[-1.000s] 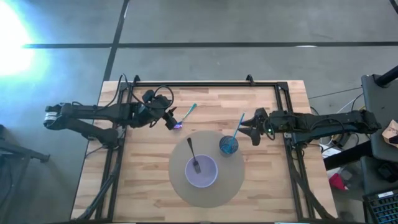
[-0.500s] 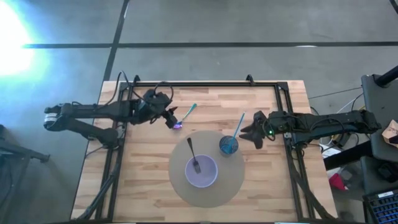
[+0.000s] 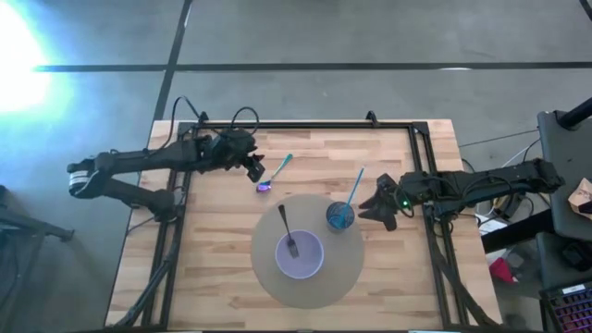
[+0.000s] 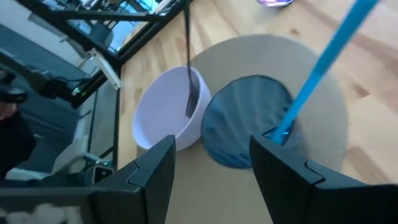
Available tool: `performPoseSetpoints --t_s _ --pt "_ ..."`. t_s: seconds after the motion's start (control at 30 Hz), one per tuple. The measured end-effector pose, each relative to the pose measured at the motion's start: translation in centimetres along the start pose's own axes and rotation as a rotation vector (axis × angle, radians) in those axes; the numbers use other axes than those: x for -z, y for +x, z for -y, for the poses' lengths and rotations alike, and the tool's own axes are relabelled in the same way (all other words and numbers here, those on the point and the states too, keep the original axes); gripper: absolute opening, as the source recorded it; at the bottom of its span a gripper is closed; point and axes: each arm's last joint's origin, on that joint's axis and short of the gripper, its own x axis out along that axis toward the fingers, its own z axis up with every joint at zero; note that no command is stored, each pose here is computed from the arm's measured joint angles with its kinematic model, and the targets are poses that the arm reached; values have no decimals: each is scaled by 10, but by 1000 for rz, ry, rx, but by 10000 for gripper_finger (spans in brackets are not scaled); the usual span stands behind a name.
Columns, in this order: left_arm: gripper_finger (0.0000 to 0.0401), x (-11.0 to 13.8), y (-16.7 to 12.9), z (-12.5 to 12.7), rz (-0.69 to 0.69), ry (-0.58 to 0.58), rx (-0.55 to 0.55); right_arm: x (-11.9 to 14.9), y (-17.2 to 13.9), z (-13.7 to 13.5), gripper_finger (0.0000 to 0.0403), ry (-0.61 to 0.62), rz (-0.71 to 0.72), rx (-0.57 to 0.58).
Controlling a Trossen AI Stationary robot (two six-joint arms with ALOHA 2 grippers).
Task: Pick & Place Utensil
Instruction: Put the spoon into the bowl
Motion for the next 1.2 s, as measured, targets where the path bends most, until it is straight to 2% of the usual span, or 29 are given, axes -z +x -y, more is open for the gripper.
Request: performPoseSetpoints --t_s 0.2,0.37,0.97,1.2 --pt "174 1 19 -11 -75 -68 19 4 -4 -8 201 -22 -7 -51" --pt "174 3 35 -18 -147 -132 58 0 -11 -16 201 -43 59 -129" --pt "174 0 76 -14 -290 -148 27 -20 -39 -36 201 -228 347 -346" --pt "174 0 93 -14 -384 -154 31 -23 -41 -39 201 -238 387 -375"
